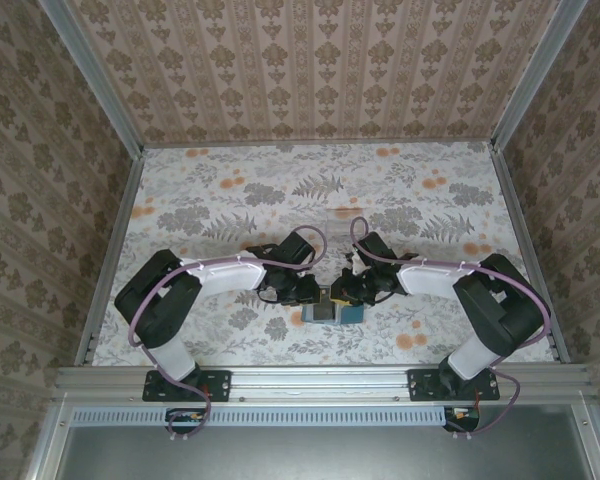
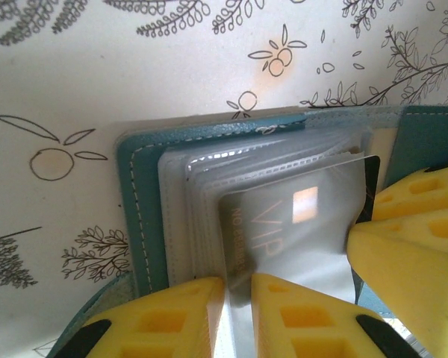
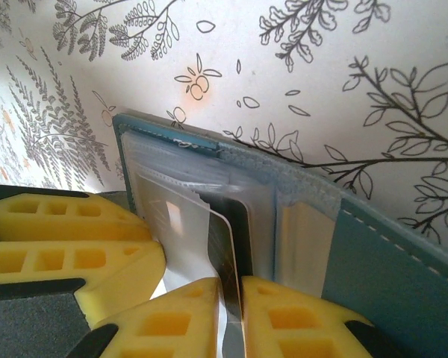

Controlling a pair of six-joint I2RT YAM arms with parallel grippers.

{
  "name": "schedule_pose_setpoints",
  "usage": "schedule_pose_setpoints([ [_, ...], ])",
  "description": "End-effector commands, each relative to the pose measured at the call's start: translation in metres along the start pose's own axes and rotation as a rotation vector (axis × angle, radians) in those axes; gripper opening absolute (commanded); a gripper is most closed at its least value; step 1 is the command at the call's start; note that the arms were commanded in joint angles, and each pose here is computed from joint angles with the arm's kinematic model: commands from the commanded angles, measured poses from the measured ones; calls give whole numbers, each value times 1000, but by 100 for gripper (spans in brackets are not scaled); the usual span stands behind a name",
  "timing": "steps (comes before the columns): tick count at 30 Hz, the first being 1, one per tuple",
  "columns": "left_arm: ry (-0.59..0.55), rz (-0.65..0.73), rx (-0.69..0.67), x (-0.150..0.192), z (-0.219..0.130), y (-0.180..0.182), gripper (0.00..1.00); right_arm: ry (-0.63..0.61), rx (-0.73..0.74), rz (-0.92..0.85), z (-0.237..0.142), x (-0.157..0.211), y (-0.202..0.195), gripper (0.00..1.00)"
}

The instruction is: Take the credit cards out of the card holder

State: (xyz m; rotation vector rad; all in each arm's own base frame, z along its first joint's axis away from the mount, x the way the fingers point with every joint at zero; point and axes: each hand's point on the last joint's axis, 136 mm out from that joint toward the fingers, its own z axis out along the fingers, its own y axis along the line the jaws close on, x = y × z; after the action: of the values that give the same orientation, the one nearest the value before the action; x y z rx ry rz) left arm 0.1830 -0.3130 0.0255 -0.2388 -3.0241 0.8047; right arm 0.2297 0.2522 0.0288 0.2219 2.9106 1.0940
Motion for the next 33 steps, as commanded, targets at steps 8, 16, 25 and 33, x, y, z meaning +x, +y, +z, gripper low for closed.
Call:
schedule_pose_setpoints([
  [8,112,-51,-158,29,21,45,20,-13,-43,0,-8,4,8,17],
  [16,114,-50,-157,28,21,44,20,-24,-44,5,-12,3,7,15],
  [25,119,-44,-158,27,21,42,20,-30,-58,0,-16,3,10,10],
  [33,119,-45,-164,27,20,43,20,-55,-17,-2,-26,2,4,3],
])
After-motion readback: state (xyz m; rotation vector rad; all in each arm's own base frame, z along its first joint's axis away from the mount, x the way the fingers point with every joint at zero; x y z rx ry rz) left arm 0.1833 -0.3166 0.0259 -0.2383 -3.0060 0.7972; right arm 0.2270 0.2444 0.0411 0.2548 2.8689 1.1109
